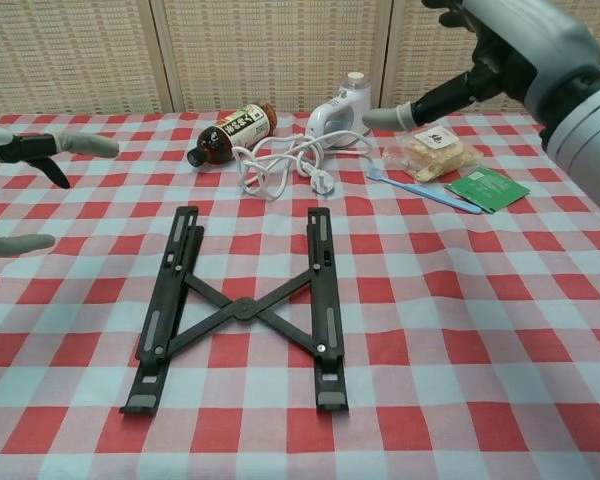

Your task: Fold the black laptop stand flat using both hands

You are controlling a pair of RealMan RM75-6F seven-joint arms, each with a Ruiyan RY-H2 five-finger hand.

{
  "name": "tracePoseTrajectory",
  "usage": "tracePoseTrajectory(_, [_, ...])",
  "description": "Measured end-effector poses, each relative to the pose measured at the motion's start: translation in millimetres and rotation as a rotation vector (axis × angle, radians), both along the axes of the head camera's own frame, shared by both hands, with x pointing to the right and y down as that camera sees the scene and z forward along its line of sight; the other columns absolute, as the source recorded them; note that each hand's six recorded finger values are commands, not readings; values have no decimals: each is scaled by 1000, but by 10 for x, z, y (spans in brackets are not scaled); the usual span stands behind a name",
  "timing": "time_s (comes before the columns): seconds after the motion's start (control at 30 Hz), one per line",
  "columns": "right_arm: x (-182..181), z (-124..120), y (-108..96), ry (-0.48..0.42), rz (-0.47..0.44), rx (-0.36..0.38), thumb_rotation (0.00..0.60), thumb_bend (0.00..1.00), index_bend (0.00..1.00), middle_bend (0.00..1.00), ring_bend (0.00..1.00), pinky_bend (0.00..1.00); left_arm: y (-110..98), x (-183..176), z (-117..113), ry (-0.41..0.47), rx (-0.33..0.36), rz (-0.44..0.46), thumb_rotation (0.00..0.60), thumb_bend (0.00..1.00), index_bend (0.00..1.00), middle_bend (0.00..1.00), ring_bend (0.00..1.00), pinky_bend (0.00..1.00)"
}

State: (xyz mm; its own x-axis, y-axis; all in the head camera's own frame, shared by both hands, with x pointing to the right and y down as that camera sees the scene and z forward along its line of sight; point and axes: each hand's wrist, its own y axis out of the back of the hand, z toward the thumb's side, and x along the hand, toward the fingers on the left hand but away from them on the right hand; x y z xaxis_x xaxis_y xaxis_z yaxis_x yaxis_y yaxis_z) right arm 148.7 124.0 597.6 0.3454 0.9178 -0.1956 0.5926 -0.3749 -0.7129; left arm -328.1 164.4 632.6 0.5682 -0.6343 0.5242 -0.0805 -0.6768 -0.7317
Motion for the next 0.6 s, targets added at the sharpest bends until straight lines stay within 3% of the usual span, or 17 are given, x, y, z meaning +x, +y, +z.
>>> tracePoseTrajectory(0.33, [-135,64,361,182,-334,26,600,4,0,0,0,0,-318,66,304,-155,165,140,600,349,0,1,22,205])
tracePoseTrajectory(0.6, [-267,187,582,326,-560,188,600,0,0,0,0,0,-343,335,646,-212,209,230,600,298,0,0,19,197])
